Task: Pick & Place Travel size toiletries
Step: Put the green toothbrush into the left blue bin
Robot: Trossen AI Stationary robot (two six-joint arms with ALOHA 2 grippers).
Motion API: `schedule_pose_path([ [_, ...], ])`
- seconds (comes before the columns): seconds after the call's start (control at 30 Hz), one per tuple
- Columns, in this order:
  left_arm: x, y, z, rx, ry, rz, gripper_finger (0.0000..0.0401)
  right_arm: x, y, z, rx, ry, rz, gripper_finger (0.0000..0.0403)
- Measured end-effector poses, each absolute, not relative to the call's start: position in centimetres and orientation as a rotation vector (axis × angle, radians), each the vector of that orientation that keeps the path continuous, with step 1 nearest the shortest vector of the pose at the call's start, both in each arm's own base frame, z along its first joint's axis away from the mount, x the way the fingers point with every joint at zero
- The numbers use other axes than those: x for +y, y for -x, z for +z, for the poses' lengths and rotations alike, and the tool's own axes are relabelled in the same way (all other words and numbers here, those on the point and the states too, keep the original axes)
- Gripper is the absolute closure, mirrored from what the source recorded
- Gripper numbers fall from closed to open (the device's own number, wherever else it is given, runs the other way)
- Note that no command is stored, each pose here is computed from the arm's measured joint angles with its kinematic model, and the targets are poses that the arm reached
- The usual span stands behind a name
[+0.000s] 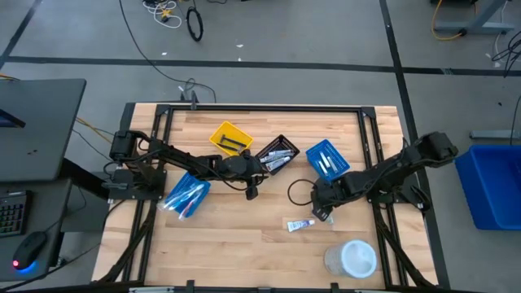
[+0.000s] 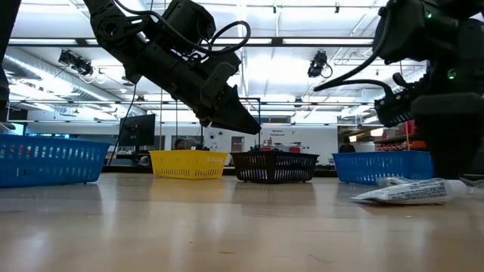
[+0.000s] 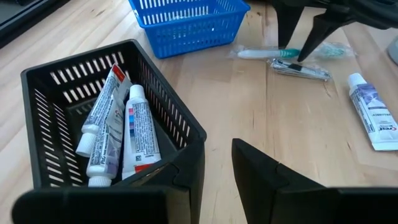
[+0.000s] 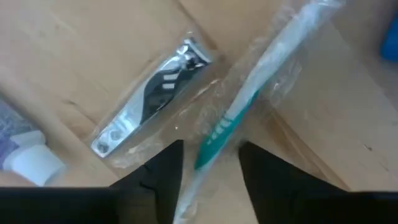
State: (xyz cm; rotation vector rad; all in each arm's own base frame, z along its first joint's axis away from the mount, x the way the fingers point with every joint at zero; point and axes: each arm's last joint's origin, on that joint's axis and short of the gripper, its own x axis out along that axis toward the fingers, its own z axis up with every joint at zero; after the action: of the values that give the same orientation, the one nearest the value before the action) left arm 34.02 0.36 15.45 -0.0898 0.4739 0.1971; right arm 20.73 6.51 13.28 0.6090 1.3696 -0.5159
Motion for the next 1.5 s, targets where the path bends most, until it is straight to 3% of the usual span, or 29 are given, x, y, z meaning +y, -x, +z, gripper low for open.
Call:
schedule_pose_path([
  [0.23, 0.4, -34.0, 15.4, 0.474, 0.091, 0.197, 0.0314, 6.3, -20.2, 13.6, 1.365, -0.666, -0.587, 0.0357],
  [0.33, 0.4, -34.0, 15.4, 0.474, 0.091, 0.197, 0.0314, 6.5, -20.0, 14.0, 1.401, -0.717, -0.547, 0.0388],
  [0.57, 0.4, -34.0, 15.4, 0.474, 0.090, 0.197, 0.0314, 6.8, -21.3, 17.7, 1.266, -0.689, -0.406, 0.0380],
  [1.07, -0.9, -34.1, 15.6, 0.464, 0.074, 0.098, 0.0307, 6.7, -27.0, 20.2, 0.650, 0.257, -0.217, 0.0378],
  [1.3, -2.2, -34.0, 15.5, 0.470, 0.058, 0.062, 0.0268, 5.4, -27.9, 18.8, 0.727, 0.486, -0.241, 0.0378],
  [1.5, -2.3, -34.0, 15.6, 0.458, 0.029, 0.174, 0.0236, 5.1, -27.4, 16.7, 0.906, 0.536, -0.109, 0.0378],
])
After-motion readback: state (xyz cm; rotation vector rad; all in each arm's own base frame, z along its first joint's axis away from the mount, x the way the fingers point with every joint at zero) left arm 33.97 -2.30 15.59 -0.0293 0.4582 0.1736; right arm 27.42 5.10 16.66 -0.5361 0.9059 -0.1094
